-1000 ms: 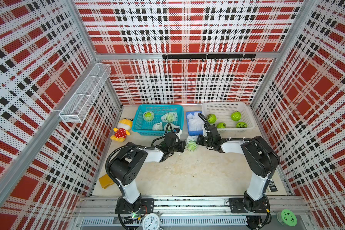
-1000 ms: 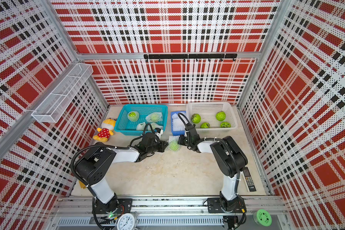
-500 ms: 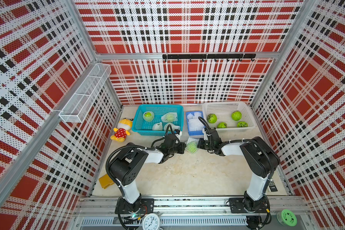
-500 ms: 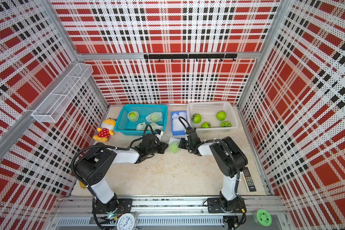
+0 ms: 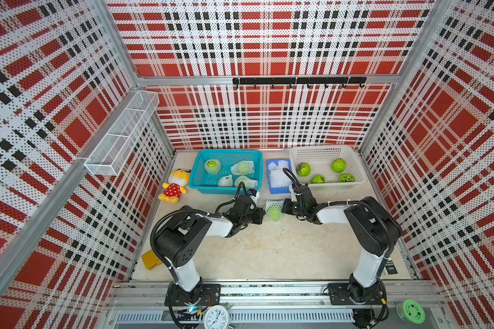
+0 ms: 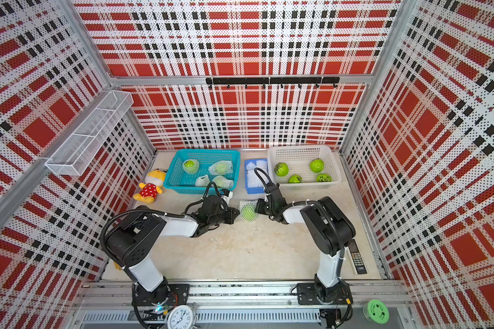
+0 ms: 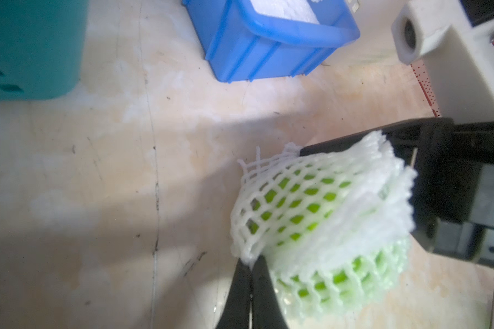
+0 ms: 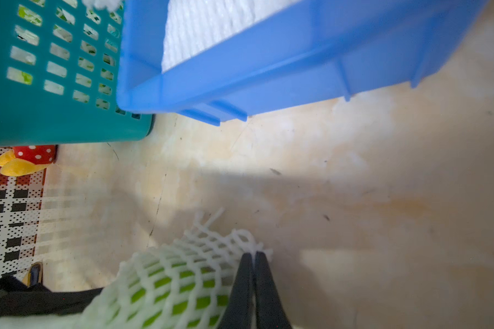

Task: Sleeve custard apples in foam nets
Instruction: Put on the foam net on the custard apple.

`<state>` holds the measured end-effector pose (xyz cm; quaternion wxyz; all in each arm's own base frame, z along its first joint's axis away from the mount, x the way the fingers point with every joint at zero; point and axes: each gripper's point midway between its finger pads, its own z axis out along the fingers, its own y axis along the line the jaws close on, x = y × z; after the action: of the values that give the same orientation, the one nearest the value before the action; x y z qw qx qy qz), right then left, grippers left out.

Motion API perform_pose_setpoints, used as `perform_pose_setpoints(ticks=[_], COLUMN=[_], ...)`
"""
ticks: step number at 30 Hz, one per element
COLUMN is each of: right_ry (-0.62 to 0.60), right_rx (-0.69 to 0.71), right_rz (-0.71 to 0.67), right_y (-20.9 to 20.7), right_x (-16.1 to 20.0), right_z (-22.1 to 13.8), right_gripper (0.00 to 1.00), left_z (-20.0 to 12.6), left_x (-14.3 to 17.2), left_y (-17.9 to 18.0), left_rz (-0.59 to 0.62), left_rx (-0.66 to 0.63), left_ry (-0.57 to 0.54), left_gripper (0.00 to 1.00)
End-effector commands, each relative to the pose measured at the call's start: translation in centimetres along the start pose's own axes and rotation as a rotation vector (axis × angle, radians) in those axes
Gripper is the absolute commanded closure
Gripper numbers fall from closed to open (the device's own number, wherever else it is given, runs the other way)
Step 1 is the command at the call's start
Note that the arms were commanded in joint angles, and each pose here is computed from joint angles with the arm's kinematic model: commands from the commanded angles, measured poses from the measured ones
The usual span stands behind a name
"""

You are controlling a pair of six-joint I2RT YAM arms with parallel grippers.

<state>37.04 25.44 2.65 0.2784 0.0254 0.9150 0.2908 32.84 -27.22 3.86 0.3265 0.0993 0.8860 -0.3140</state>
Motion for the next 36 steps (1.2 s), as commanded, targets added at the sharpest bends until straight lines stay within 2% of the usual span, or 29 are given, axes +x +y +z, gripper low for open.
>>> perform_pose_setpoints(ticks=[1,18,27,34,36], right_ry=[0.016,0.005,-0.036,-0.044,-0.04], right_rx=[0.045,0.089,0.078,0.067,0.07], right_rz=[0.006,-0.011,-0.041,-0.056,-0.059], right_y=[-1.0,-1.7,-0.7,-0.2,-0.2], right_x=[1.3,3.1,2.5,2.3,2.3], right_z=[-0.3,-1.4,-2.9,-3.7,-3.7], right_gripper=[1.0,1.0,1.0,0.93,0.88], left_z=[-0.4,-1.7,-2.7,-2.8,-2.7], left_x=[1.8,3.6,4.1,4.3,4.2], left_y=[0.9,0.3,-0.3,-0.5,-0.5], left_rz=[-0.011,0.011,0.026,0.042,0.048], left_rx=[-0.035,-0.04,-0.046,-0.051,-0.051], left_ry=[0.041,0.055,0.049,0.051,0.051], left_gripper=[1.0,1.0,1.0,1.0,1.0])
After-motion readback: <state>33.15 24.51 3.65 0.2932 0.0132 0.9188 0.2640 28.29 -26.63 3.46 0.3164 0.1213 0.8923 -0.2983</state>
